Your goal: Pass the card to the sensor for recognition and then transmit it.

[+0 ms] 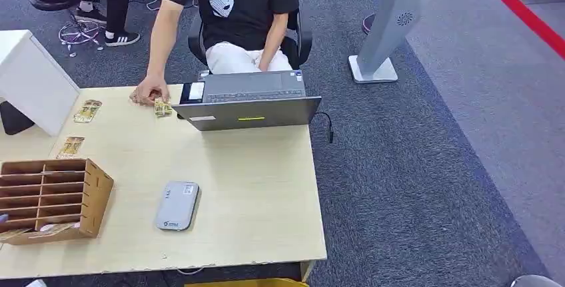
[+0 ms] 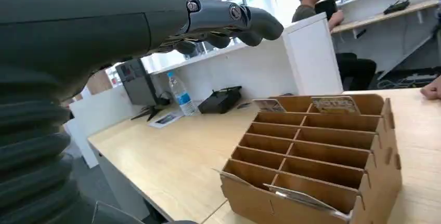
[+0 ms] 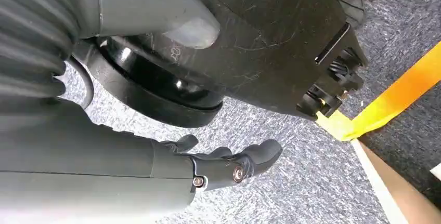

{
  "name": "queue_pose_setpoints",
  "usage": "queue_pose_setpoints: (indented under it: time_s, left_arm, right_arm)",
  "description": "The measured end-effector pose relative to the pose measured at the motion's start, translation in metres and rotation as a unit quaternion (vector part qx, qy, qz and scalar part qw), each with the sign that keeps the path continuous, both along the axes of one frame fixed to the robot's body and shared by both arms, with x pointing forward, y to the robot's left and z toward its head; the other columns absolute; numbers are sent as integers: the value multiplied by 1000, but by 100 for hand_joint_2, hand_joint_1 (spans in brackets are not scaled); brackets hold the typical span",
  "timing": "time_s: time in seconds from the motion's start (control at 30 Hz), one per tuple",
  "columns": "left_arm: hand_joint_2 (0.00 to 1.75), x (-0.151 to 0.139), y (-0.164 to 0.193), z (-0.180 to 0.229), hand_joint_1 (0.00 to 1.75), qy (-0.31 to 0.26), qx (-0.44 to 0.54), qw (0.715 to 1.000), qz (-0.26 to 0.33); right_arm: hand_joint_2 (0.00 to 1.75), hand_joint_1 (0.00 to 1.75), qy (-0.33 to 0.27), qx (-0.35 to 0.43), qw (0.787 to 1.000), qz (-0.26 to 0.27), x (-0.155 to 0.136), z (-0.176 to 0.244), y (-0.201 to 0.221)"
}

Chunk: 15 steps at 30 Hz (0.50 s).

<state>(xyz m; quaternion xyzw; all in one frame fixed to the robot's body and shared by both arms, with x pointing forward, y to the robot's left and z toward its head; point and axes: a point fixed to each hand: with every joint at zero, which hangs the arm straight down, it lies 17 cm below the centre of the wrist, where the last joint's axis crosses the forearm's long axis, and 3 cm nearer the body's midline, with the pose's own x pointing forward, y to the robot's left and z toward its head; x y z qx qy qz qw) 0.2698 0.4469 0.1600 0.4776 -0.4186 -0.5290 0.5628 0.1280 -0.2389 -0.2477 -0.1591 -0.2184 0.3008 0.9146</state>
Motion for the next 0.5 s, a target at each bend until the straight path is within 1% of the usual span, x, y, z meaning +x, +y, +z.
queue_pose_setpoints:
  time_s: [0.2, 0.4, 0.5]
  left_arm:
    - [175, 5, 0, -11, 0, 7, -36, 999, 7]
    - [175, 20, 0, -9, 0, -15, -34, 999, 14]
    - [175, 26, -2, -8, 0, -20, -39, 999, 16]
  right_arm:
    - [175, 0, -1, -7, 1000, 1, 1, 1, -2]
    - [175, 0, 3, -14, 1000, -28, -11, 3, -11]
    - [175, 0, 2, -11, 1000, -28, -11, 4, -11]
